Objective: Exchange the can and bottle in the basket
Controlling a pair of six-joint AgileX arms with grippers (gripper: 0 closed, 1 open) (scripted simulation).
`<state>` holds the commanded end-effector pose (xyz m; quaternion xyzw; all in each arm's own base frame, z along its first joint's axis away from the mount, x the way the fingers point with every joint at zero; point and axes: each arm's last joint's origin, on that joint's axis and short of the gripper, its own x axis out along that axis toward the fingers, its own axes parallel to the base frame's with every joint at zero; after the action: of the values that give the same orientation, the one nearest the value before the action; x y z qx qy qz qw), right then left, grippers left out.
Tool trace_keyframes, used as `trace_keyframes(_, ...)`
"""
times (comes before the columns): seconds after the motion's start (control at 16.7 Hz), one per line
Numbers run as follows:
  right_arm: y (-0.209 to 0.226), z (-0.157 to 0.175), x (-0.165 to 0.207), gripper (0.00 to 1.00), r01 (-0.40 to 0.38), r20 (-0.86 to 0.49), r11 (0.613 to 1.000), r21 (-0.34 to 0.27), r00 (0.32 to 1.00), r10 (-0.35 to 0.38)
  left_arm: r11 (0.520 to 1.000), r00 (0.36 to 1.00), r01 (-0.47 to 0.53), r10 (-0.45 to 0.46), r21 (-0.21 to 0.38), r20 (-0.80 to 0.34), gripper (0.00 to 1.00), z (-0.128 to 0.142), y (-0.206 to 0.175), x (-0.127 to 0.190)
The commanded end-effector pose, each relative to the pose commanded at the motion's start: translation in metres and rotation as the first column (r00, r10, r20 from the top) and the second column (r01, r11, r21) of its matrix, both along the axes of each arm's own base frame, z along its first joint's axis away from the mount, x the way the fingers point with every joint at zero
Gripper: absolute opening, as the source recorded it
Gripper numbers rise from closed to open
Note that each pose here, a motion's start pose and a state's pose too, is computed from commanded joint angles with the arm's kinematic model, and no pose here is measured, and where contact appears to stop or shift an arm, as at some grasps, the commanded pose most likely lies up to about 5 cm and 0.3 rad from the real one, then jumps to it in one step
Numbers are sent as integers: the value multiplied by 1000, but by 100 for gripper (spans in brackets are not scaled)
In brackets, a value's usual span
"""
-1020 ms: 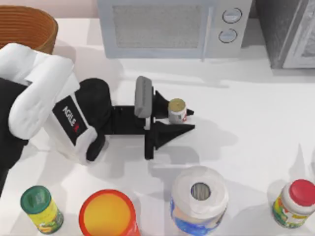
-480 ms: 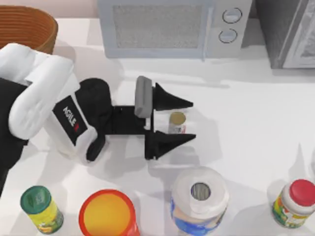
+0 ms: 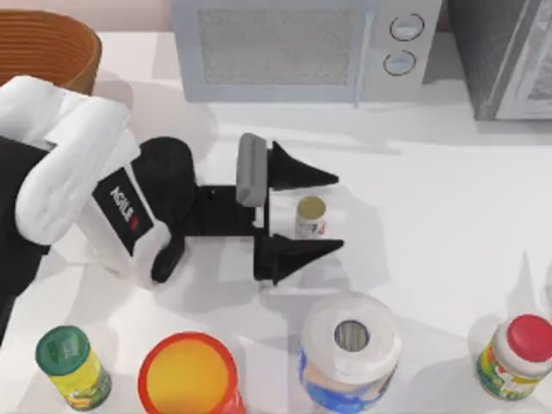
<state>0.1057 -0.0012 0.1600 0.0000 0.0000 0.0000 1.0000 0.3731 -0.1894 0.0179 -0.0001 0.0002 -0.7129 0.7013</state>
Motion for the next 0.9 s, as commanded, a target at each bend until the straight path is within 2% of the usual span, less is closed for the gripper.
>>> trace_keyframes(0.12, 0, 0, 0, 100, 0, 0, 1000, 0, 1000, 0, 1000, 1000, -30, 30, 5, -7, 100, 5, 4, 1)
trace_keyframes(0.24, 0, 0, 0, 100, 0, 0, 1000, 0, 1000, 0, 995, 995, -99, 99, 14, -19, 100, 20, 15, 4)
trace_keyframes(0.48, 0, 0, 0, 100, 0, 0, 1000, 0, 1000, 0, 946, 946, -320, 322, 46, -46, 100, 75, 51, 1)
trace_keyframes(0.66, 0, 0, 0, 100, 0, 0, 1000, 0, 1000, 0, 854, 853, -514, 519, 77, -63, 100, 130, 87, -22)
trace_keyframes(0.9, 0, 0, 0, 100, 0, 0, 1000, 0, 1000, 0, 662, 659, -742, 749, 106, -64, 100, 189, 133, -89)
